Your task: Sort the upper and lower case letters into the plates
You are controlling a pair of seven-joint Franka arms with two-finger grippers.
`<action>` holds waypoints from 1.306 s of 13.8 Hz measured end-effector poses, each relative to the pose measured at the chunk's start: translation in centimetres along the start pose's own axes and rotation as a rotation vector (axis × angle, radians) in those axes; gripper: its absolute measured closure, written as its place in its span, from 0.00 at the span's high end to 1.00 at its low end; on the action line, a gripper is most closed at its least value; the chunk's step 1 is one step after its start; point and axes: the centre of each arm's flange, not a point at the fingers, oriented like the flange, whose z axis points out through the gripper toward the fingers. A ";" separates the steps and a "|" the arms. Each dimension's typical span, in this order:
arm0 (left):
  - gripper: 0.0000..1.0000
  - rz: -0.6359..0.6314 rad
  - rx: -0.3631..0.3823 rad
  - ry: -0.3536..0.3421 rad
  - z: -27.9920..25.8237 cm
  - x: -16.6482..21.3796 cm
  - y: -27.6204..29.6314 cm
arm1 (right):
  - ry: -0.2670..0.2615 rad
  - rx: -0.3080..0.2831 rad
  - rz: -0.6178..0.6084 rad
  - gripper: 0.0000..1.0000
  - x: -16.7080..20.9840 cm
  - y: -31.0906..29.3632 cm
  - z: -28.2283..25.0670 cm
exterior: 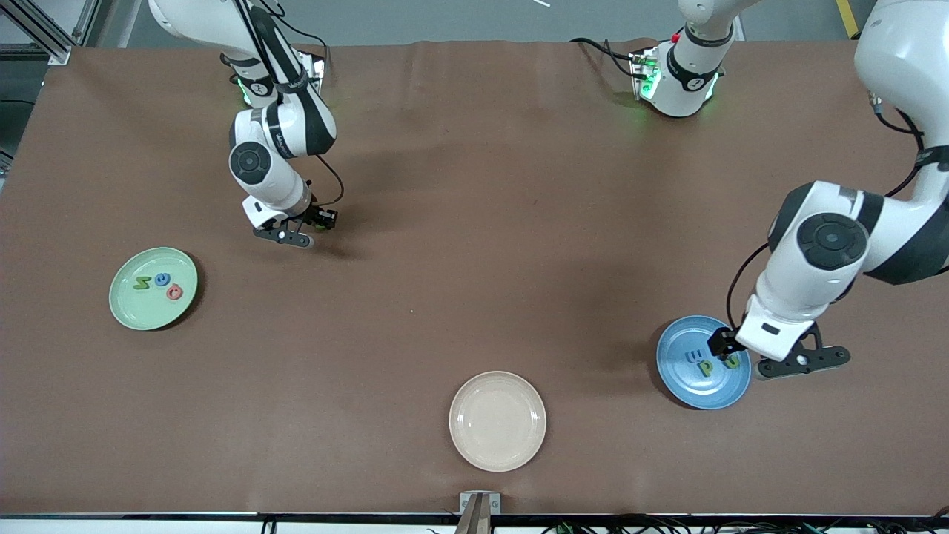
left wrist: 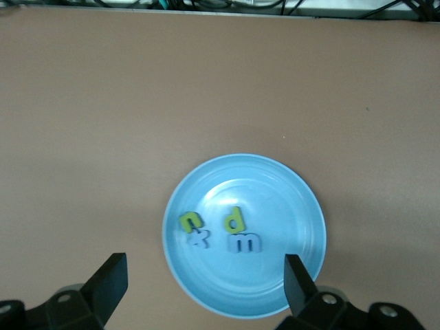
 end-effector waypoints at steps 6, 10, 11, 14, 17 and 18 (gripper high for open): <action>1.00 0.084 0.014 -0.106 -10.4 1.8 -4.7 | -0.007 -0.011 0.002 0.41 -0.1 0.2 0.5; 1.00 0.117 -0.009 -0.098 -15.0 2.0 -6.2 | -0.001 -0.013 -0.001 0.33 -0.1 0.1 0.7; 1.00 0.115 -0.024 -0.099 -16.0 1.7 -6.1 | 0.000 -0.013 -0.002 0.28 -0.1 0.0 0.7; 1.00 0.067 -0.088 -0.113 -20.1 0.4 -6.1 | 0.012 -0.006 -0.010 0.28 0.2 -0.4 0.3; 1.00 0.024 -0.097 -0.139 -24.1 -1.5 -6.4 | 0.039 0.023 -0.034 0.28 2.7 -1.8 -2.4; 1.00 0.013 -0.101 -0.153 -25.5 -2.4 -6.7 | 0.026 0.030 -0.059 0.28 4.7 -1.4 -4.2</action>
